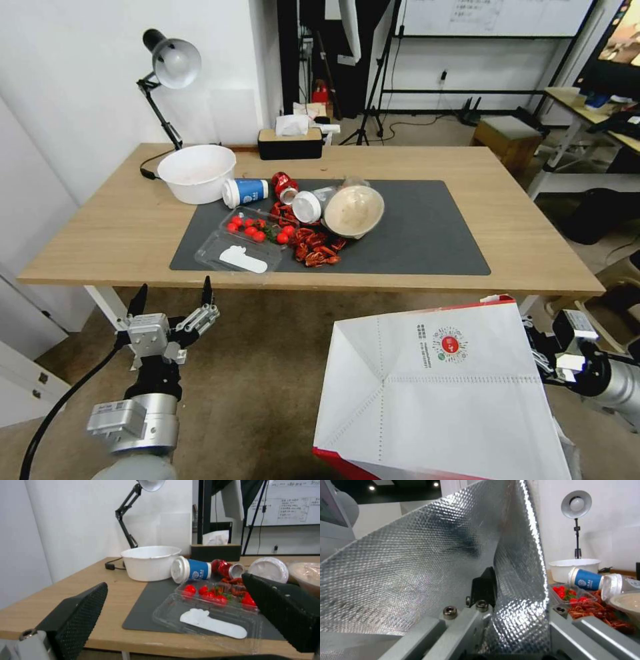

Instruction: Pick up the food delivery bag from the floor and place it on the table.

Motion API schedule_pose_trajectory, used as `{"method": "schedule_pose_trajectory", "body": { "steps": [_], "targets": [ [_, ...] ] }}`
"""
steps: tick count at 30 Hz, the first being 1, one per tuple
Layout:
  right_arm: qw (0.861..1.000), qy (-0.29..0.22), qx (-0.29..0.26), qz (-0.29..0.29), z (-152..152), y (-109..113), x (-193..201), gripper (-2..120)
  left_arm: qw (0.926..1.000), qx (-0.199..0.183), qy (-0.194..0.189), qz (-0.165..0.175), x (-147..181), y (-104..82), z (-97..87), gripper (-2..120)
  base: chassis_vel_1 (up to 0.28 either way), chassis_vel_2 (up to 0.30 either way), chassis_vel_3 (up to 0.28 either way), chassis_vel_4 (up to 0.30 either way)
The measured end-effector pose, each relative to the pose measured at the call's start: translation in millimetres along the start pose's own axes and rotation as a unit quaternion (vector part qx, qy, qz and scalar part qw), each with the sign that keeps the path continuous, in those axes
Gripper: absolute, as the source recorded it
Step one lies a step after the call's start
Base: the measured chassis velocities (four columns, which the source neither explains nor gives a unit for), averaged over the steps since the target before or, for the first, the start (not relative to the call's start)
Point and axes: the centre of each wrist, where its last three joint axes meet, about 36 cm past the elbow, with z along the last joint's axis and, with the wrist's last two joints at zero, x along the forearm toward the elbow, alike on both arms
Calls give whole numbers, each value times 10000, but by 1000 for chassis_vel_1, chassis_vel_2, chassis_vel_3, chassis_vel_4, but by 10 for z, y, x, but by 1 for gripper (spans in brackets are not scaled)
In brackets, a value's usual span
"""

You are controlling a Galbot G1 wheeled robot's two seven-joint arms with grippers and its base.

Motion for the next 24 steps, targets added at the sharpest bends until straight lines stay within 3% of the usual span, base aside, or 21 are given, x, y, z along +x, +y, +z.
{"method": "schedule_pose_trajectory", "body": {
  "steps": [13, 24],
  "targets": [
    [10000, 9, 41, 1, -56, 2, 3, 0, 10000, 38, -40, 34, -2, -8, 20, 100, 0, 0, 0, 0],
    [9993, -243, 197, 194, -293, 15, 19, 0, 10000, 34, -25, 32, -3, -1, 65, 100, 0, 0, 0, 0]
  ]
}}
